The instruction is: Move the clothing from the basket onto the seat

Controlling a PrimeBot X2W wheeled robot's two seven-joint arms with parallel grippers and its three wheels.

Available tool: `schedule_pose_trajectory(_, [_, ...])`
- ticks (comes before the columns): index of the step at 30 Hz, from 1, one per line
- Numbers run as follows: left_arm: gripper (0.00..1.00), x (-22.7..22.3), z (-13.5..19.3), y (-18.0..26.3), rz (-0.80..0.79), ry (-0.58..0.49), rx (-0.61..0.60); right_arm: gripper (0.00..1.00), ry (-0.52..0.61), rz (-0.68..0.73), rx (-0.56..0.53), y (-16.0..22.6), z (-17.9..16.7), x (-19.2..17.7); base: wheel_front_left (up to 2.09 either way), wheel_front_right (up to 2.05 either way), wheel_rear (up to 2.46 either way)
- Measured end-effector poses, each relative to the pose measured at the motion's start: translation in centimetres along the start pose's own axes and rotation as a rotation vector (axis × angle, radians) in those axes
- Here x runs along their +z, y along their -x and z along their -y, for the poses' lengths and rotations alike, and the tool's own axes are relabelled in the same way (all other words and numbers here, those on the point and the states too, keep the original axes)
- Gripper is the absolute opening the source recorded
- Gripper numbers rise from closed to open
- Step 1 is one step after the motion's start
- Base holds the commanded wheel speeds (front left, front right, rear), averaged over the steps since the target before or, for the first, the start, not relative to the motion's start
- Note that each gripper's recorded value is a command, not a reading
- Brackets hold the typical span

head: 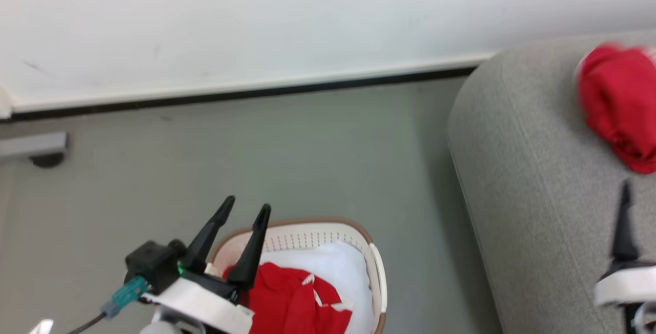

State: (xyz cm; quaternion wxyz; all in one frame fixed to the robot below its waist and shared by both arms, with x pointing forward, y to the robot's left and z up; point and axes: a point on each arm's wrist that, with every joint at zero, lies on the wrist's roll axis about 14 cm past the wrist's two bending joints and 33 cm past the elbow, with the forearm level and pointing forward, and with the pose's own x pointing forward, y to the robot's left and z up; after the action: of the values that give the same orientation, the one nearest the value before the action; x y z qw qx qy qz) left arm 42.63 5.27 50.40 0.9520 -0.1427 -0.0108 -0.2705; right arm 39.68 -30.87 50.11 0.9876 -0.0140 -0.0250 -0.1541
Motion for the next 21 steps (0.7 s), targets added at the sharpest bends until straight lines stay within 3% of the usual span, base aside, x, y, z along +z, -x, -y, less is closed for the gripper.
schedule_pose_trajectory(10, [1.00, 1.1, -1.3, 3.8, 0.015, -0.064, 0.113, 1.00, -0.080, 0.018, 0.222, 4.2, -6.8, 0.8, 0.00, 0.00, 0.00])
schedule_pose_trajectory(21, [1.00, 1.2, -2.7, 7.5, 0.014, -0.099, 0.219, 1.00, -0.073, -0.002, 0.328, 6.6, -9.8, 0.3, 0.00, 0.00, 0.00])
